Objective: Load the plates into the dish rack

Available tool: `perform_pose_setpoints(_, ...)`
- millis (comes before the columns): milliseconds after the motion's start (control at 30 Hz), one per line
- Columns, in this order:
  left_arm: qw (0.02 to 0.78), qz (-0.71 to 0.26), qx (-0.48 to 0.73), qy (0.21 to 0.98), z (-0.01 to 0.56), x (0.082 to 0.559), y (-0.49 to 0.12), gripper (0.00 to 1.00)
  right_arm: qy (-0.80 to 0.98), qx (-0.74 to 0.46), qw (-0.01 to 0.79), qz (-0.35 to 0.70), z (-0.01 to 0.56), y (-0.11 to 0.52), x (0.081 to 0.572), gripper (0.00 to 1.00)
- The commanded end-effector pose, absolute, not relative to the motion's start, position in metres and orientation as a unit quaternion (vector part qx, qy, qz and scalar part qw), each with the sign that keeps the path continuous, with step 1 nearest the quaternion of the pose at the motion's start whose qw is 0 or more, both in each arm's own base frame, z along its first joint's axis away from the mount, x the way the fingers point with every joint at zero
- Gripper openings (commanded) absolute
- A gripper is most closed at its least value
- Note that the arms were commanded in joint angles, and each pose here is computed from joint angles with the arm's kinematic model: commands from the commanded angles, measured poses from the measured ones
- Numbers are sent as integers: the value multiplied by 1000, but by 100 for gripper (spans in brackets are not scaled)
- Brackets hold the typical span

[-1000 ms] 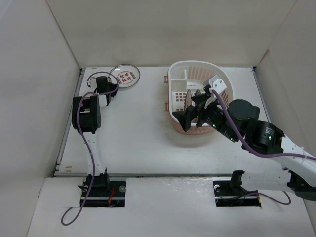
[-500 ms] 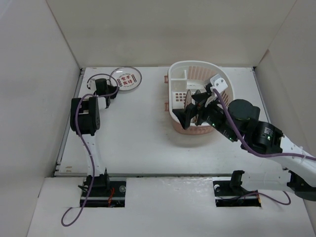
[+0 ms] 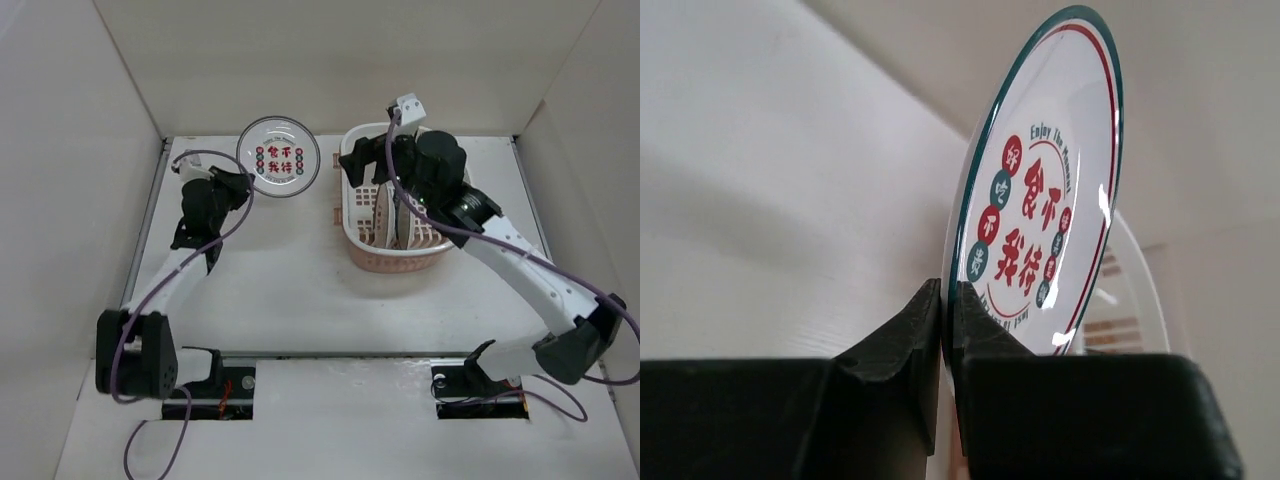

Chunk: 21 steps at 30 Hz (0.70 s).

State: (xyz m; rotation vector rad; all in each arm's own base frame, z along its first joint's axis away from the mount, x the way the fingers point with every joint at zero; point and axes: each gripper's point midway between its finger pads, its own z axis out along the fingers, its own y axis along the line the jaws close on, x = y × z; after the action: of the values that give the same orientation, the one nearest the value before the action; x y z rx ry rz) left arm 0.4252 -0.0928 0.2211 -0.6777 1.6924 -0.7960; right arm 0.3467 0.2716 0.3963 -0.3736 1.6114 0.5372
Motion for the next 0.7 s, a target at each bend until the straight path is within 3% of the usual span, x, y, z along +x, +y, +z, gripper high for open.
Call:
perform_pose_setpoints(0, 633, -358, -202, 656, 302, 396, -95, 0, 631, -218, 674, 315, 449, 285, 359, 99)
perform_pose_setpoints(100, 652, -359, -161, 649, 333, 369, -104, 0, 624, -238, 670, 324, 452, 291, 373, 99)
perform_pose_setpoints(267, 641, -461, -54, 611, 379, 338, -155, 0, 634, -270, 637, 344, 436, 295, 390, 99)
perform_pose_setpoints(500, 619, -544, 13, 566, 398, 308, -181, 0, 648, -289, 596, 376, 415, 297, 394, 99)
perform_pose_setpoints(633, 621, -553, 25, 555, 402, 302, -183, 0, 655, -289, 580, 389, 406, 289, 396, 89)
perform_pose_setpoints(667, 618, -557, 22, 555, 402, 302, -183, 0, 655, -289, 575, 396, 406, 290, 393, 77)
